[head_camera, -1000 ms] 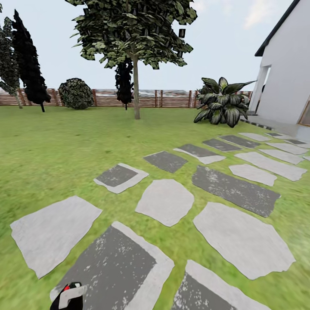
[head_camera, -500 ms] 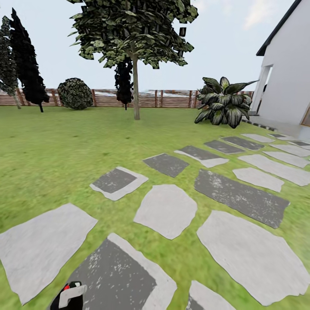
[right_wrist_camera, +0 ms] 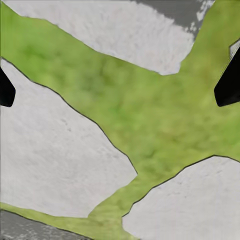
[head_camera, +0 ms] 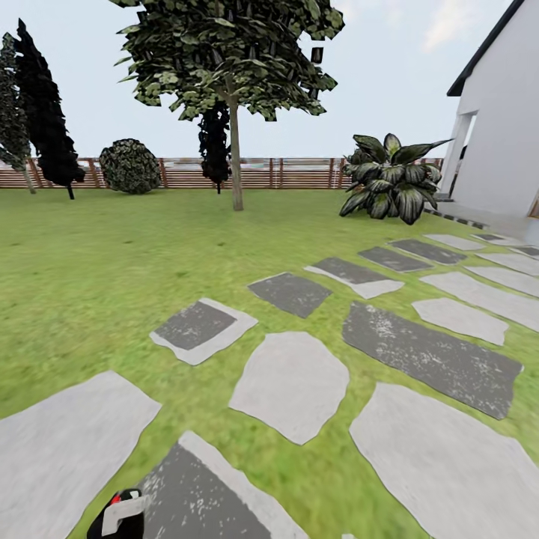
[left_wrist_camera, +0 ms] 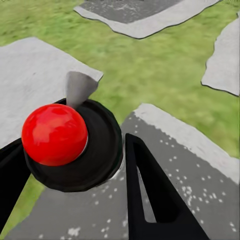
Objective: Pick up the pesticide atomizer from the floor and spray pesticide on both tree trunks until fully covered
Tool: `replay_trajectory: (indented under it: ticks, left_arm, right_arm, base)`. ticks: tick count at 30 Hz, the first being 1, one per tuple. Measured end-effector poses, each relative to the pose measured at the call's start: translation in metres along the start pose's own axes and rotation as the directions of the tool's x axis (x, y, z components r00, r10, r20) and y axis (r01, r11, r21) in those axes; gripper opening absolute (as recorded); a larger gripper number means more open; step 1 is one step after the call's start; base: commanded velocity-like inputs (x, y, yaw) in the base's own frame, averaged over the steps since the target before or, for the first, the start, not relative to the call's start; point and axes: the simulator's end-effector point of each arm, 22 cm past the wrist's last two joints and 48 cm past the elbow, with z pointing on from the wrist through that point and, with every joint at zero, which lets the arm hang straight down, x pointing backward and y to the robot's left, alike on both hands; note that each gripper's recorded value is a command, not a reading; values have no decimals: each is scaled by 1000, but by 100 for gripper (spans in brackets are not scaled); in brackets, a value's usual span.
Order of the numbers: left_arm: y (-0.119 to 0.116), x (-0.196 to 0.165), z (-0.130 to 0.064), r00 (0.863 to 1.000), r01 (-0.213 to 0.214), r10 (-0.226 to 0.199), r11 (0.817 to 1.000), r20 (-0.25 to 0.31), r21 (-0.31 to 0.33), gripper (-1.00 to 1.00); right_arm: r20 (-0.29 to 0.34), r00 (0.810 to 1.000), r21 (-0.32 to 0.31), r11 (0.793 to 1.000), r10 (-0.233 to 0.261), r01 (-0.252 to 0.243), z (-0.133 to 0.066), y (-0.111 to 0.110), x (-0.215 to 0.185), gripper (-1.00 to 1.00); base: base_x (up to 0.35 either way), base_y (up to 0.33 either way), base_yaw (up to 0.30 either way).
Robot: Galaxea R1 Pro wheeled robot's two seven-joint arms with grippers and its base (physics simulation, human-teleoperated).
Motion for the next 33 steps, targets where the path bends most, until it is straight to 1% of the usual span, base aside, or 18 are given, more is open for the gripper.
replay_trajectory:
  ticks: [33]
  left_arm:
    - [0, -1, 0, 1000, 0, 0, 1000, 2, 0, -100]
  right_arm:
    - [0, 1000, 0, 1000, -1, 1, 0, 0, 0, 100]
  base:
    - [340, 0, 0]
